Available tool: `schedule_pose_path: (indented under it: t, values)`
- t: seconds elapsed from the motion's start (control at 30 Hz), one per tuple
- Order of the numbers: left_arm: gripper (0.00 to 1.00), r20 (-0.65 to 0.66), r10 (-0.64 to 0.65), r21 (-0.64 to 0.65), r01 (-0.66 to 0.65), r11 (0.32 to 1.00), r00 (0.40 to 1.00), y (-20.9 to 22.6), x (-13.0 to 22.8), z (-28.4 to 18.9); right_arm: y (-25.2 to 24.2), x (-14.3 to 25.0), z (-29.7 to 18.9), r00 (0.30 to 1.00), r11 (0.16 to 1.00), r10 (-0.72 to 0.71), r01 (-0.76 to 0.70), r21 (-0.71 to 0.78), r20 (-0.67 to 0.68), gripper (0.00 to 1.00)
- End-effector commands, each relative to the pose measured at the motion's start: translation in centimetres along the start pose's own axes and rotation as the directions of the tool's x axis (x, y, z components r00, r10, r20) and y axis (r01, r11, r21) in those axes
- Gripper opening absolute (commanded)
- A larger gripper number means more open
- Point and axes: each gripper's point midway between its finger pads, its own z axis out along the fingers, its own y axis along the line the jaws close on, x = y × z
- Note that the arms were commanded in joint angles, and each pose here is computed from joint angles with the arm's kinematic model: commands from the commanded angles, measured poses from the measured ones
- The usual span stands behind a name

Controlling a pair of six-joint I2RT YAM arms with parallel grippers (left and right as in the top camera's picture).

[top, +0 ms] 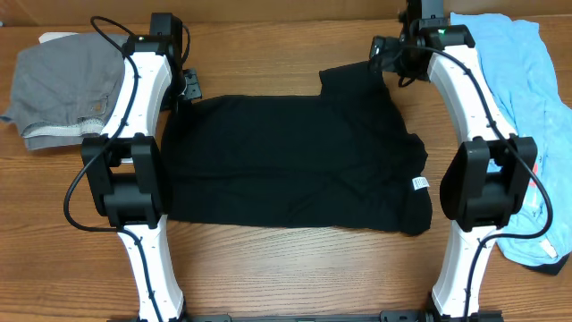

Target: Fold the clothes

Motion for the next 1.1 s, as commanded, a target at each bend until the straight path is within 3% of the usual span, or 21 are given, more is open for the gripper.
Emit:
schedule_pose_path:
  t: [0.0,0.17,0.33,0.83,1.07]
  values:
    - [0.04,0.051,-0.001,0.002,0.001,1.0,0.999,0.1,-1.1,-1.7,-0.3,0.0,2.7,0.999,0.999,-0.032,0.032,-0.001,0.0,0.94]
    - [0.04,0.053,-0.001,0.003,0.001,1.0,0.999,0.1,-1.1,-1.8,0.0,-0.3,5.2,0.998,0.999,-0.052,0.052,-0.001,0.03,0.9]
    - [0.04,0.054,-0.001,0.003,0.001,1.0,0.999,0.1,-1.1,-1.8,0.1,-0.5,6.7,0.997,0.999,-0.052,0.053,-0.005,0.05,0.76]
    - [0.04,0.049,-0.001,0.005,0.001,1.0,0.999,0.0,-1.0,-1.7,-0.3,0.5,10.8,0.998,0.999,-0.04,0.041,-0.015,0.048,0.76]
    - [0.05,0.056,-0.002,0.007,0.001,1.0,0.998,0.0,-1.2,-1.8,-0.3,0.9,12.1,0.998,0.999,0.039,-0.038,-0.031,0.045,0.75]
